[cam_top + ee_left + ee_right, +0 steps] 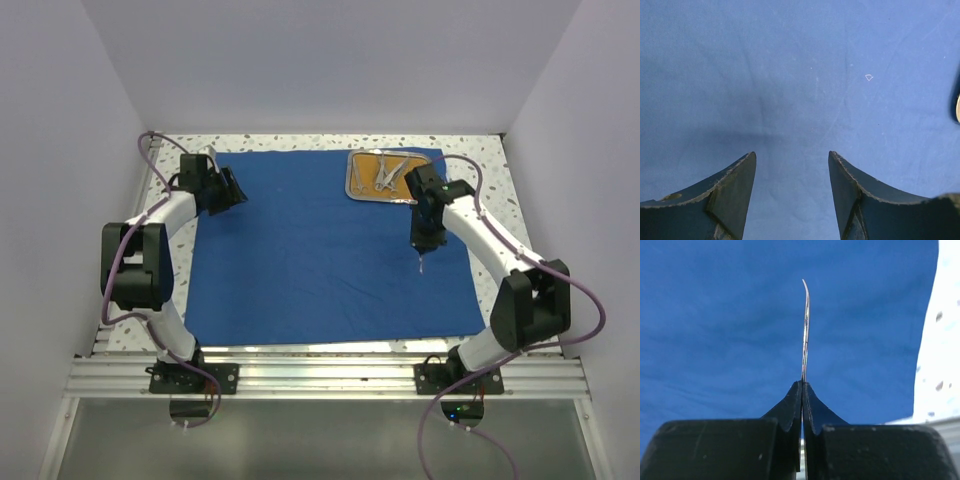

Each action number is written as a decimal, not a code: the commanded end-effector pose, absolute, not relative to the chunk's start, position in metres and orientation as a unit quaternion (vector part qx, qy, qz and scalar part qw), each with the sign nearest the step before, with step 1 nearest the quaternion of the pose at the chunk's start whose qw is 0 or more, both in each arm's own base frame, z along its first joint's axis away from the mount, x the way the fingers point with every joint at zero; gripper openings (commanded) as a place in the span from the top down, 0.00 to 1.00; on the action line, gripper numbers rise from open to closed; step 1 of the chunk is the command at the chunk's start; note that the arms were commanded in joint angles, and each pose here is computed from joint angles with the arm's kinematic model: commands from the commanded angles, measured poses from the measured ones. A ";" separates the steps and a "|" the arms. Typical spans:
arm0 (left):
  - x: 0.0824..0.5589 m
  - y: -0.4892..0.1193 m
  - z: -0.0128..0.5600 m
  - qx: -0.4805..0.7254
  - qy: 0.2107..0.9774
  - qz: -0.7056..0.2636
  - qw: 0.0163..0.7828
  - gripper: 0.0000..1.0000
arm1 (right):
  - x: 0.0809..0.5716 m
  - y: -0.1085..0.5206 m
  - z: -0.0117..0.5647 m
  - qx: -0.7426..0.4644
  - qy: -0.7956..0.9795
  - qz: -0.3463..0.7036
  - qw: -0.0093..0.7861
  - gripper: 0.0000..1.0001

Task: Open and lay out the surgical kit
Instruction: Place the medical item in the surgical kit.

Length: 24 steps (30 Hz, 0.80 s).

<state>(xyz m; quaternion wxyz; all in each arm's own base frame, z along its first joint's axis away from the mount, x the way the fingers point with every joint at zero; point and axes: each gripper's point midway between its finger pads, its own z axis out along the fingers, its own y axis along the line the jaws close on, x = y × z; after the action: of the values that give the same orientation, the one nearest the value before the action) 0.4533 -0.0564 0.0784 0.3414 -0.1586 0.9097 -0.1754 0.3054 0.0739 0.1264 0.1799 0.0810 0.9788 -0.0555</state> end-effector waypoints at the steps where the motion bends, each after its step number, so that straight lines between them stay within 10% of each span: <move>1: 0.467 -0.061 0.107 -0.156 0.892 -0.197 0.376 0.36 | 0.262 0.063 0.111 0.103 0.983 -0.065 0.139 1.00; 18: 0.475 -0.084 0.108 -0.134 0.897 -0.203 0.370 0.36 | 0.220 0.069 0.045 0.078 0.991 -0.101 0.031 1.00; 21: 0.475 -0.082 0.107 -0.135 0.897 -0.199 0.370 0.36 | 0.223 0.073 0.047 0.075 0.992 -0.100 0.026 0.51; 24: 0.477 -0.082 0.109 -0.132 0.896 -0.199 0.374 0.36 | 0.233 0.071 0.065 0.071 0.991 -0.109 0.043 0.33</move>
<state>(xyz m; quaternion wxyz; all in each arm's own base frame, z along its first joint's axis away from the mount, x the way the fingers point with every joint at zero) 0.4623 -0.0819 0.0914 0.3475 -0.1386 0.9065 -0.1958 0.2131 0.0665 0.0424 0.0109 0.0660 0.9913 -0.1134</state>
